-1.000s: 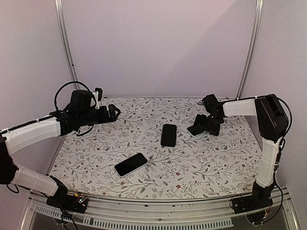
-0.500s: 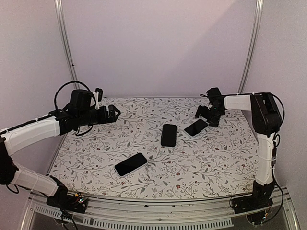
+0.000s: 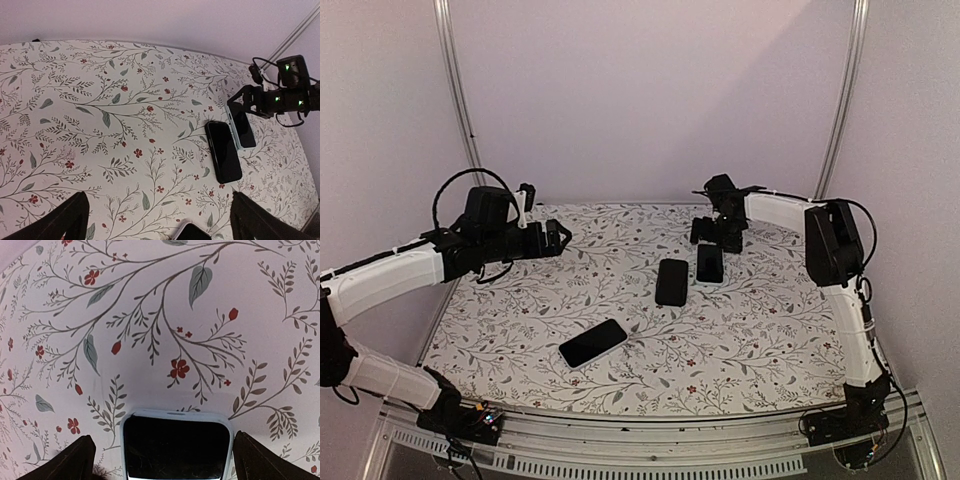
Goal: Take the phone out of the phone case
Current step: Move the phone with the phone case to the center of the board.
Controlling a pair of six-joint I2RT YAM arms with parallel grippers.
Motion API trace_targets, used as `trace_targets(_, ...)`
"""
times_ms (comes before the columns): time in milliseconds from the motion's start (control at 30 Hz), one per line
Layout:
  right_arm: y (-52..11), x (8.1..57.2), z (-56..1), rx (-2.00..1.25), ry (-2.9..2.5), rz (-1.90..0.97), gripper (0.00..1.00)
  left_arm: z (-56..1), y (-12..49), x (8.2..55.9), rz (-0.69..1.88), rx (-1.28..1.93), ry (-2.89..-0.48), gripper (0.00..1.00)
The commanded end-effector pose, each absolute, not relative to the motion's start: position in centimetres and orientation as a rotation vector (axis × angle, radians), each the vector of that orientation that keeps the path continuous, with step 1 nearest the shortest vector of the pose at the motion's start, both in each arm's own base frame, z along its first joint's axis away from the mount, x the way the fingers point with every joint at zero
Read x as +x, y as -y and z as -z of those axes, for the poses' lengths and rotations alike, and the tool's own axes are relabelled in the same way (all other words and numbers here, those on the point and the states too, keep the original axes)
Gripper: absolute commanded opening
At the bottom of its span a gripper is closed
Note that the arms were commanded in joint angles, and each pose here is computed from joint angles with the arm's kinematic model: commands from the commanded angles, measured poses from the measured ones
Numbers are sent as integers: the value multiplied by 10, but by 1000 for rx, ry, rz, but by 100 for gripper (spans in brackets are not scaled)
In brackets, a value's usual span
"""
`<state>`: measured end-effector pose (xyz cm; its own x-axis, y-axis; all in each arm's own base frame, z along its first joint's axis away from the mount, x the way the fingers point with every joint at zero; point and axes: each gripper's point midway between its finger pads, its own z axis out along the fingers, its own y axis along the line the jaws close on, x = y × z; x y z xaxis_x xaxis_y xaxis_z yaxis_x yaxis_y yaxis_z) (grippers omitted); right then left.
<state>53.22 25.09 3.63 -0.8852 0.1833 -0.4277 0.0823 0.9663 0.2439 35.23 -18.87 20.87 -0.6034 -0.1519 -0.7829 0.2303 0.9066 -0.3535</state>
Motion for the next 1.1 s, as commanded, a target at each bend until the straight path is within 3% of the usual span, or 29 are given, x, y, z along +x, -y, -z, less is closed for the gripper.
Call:
trace_targets(0,-231,506,-17,88,-2716,-6,99,-212,195,355,560,91,-2149,99)
trace_targets(633,-250,427,-4,-43,-2800,103,98,-190,205,360,637,63,-2216,99)
trace_targets(967,-253,417,11,-113,-2810,122,79,-175,212,366,825,-11,-2260,99)
trace_targets(1067,-253,418,13,-137,-2807,127,66,-172,211,367,875,-34,-2267,99)
